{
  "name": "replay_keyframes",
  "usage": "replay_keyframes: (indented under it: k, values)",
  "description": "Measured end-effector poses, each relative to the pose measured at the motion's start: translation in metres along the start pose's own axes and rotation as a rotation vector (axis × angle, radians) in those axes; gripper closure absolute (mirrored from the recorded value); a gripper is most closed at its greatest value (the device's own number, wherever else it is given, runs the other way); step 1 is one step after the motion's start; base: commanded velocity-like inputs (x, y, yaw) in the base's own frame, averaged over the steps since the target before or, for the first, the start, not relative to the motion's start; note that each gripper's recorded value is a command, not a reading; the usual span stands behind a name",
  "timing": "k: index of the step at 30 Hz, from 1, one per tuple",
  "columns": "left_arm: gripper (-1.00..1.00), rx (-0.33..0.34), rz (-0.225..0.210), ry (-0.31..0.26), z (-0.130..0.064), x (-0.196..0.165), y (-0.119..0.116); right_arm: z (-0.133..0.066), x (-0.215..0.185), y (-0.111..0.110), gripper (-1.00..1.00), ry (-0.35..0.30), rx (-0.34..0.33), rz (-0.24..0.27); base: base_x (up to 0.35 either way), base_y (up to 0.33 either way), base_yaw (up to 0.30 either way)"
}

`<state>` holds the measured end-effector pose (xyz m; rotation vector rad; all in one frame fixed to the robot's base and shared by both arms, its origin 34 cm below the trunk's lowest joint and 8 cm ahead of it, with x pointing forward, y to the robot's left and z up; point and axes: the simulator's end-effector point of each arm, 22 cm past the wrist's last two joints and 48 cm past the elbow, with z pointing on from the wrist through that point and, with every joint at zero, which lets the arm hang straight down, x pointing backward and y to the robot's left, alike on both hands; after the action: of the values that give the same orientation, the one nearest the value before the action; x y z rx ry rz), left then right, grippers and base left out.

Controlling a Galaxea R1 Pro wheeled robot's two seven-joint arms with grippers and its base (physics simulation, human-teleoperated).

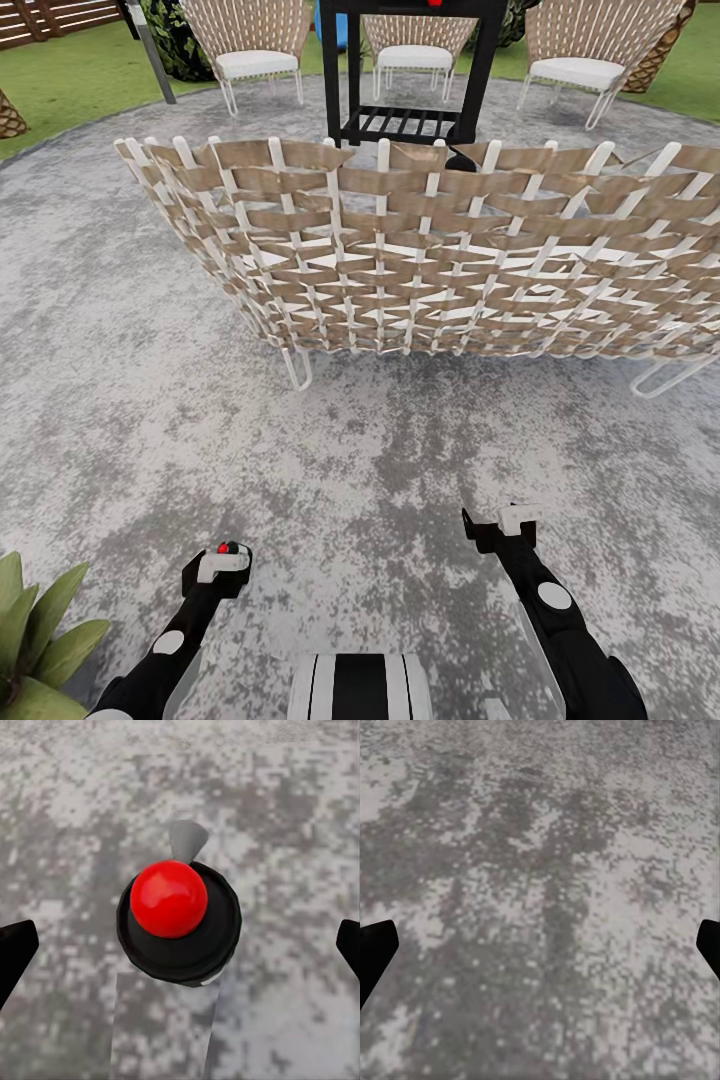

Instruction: Pick up the pesticide atomizer in the garden and spray insectifuge to fully cover both potted plants in the garden.

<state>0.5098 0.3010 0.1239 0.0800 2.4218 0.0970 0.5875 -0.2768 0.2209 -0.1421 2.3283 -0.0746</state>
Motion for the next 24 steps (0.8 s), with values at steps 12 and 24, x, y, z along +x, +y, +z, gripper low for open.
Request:
replay_keyframes:
  k: [12, 24]
  values:
    - [-1.00, -0.001, 0.001, 0.004, 0.000, 0.003, 0.001, 0.001, 0.003, 0.000, -1.00, 0.006, -0.001, 0.000, 0.000, 0.000, 0.000]
    - [-1.00, 0.000, 0.001, 0.021, 0.002, 0.012, 0.000, 0.003, 0.012, 0.002, -1.00, 0.022, -0.003, 0.000, 0.000, 0.000, 0.000]
